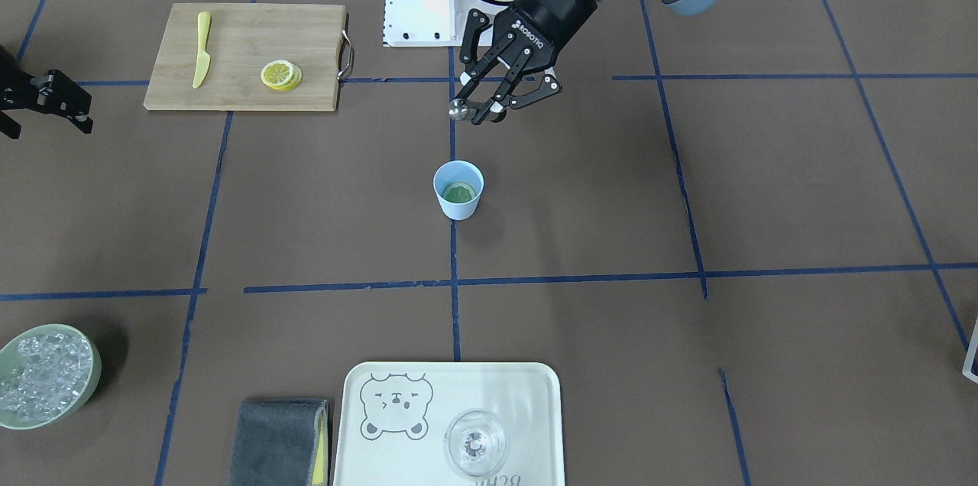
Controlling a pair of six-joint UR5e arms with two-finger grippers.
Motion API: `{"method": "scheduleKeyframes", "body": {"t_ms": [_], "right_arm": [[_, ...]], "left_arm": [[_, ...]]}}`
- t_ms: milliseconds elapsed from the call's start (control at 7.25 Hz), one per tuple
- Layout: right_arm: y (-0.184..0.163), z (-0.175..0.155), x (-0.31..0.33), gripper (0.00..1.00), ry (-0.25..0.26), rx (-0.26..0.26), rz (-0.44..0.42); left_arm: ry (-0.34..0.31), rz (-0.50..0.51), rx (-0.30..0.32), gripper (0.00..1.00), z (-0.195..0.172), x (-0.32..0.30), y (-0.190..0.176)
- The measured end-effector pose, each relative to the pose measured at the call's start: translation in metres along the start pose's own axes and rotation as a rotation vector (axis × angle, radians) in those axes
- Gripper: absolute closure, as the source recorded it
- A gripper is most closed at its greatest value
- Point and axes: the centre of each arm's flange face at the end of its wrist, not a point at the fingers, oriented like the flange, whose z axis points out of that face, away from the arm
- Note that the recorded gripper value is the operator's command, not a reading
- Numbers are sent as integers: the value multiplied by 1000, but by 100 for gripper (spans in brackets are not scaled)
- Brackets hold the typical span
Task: Squeeze lemon into cup
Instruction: 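Carry the muddler with the left gripper over the blue cup, then press the muddler down onto the lemon slice inside the cup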
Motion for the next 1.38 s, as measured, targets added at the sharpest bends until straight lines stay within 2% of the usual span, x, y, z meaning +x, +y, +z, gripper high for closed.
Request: {"method": "scheduleKeyframes", "body": {"t_ms": [138,276,414,828,1379], "right_arm": [[1,-1,1,0,-8,-5,5],[1,-1,2,0,-12,-7,9],[2,-1,2,0,-16,-11,11],[5,-1,5,0,-25,-22,18],[6,1,7,0,-24,-26,20]], "left_arm": [[-73,-26,113,100,1,10,17],[-131,-53,198,100,3,14,38],[-165,-66,235,100,5,15,53],[-235,-57,255,100,28,16,76],[-271,-22,221,100,49,12,103]]}}
